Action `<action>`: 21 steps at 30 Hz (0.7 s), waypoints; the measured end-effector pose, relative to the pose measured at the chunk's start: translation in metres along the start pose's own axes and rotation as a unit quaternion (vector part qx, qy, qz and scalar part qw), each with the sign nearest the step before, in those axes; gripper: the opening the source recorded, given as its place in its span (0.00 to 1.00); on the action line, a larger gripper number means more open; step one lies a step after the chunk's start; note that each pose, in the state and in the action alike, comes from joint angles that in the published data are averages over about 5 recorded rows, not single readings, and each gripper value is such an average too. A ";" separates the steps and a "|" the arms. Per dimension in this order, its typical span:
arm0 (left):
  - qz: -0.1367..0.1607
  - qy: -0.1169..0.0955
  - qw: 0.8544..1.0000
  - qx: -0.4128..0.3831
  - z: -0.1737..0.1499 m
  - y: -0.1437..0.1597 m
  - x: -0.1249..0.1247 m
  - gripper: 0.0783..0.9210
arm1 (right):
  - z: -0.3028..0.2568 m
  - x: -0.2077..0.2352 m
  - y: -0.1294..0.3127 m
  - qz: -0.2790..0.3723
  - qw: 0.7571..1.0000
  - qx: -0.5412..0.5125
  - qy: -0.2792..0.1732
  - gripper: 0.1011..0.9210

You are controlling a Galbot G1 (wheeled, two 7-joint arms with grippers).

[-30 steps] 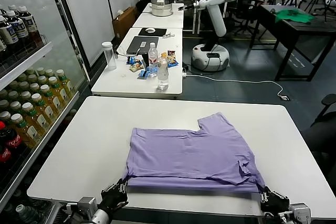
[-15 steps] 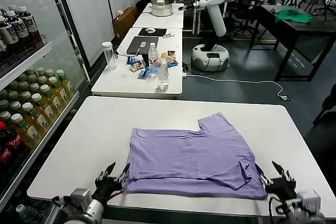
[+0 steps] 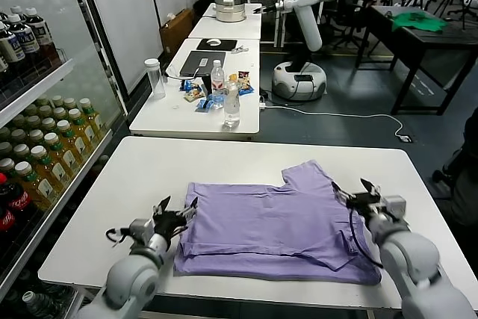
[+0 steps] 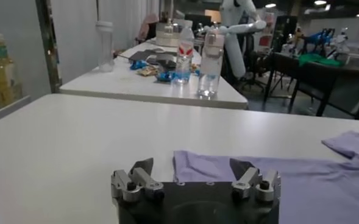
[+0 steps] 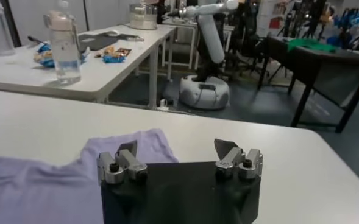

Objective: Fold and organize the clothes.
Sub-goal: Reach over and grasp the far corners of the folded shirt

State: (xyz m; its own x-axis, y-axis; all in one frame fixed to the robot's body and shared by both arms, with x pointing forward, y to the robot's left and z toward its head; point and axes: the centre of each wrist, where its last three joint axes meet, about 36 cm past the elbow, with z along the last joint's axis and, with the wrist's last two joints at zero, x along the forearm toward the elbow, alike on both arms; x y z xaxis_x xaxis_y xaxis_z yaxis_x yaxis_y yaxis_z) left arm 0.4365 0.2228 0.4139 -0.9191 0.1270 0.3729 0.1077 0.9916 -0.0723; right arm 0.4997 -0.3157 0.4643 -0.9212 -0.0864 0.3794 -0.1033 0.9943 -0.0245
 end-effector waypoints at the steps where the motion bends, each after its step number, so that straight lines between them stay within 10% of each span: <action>1: 0.000 0.002 1.000 -0.002 -0.001 0.000 -0.006 0.88 | -0.002 -0.009 0.000 -0.001 1.000 -0.002 0.003 0.88; 21: -0.001 0.062 0.998 -0.028 -0.011 -0.008 -0.070 0.88 | -0.021 -0.119 0.009 -0.016 0.996 0.001 0.084 0.88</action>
State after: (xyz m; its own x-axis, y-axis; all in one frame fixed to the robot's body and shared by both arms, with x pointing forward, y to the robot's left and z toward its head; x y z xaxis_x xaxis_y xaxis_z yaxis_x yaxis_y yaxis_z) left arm 0.5038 0.2059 0.3991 -0.8657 0.1230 0.4852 0.1297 0.9914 -0.0197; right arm 0.6164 -0.2953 0.4387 -0.8421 -0.1065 0.5287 -0.1328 0.9911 -0.0120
